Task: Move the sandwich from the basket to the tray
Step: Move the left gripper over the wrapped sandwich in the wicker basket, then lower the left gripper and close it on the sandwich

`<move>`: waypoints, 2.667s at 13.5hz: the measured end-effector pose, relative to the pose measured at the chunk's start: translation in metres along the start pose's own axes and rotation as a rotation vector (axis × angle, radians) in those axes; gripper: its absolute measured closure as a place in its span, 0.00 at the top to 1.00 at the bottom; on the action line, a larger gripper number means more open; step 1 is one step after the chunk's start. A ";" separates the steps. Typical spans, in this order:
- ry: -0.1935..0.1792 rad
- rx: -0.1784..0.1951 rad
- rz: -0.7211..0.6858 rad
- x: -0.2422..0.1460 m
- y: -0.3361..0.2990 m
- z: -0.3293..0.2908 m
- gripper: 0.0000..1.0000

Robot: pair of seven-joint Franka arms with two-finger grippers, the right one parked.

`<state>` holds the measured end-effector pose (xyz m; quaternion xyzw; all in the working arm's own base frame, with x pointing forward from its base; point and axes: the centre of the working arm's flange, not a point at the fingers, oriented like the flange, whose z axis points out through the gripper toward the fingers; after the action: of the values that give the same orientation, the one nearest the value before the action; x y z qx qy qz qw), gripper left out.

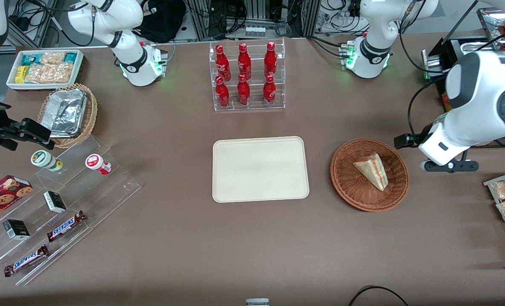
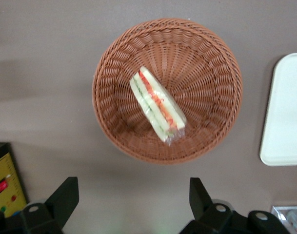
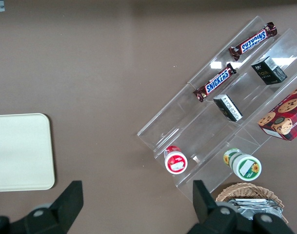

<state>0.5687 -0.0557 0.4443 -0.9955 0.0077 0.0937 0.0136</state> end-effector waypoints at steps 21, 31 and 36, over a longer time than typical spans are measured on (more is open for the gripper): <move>0.117 -0.066 -0.716 -0.018 0.045 0.144 1.00; 0.119 -0.083 -0.740 -0.015 0.043 0.198 0.96; 0.122 -0.083 -0.740 -0.016 0.043 0.194 0.42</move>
<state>0.5164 -0.0928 0.2551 -0.9344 -0.3554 0.0234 0.0055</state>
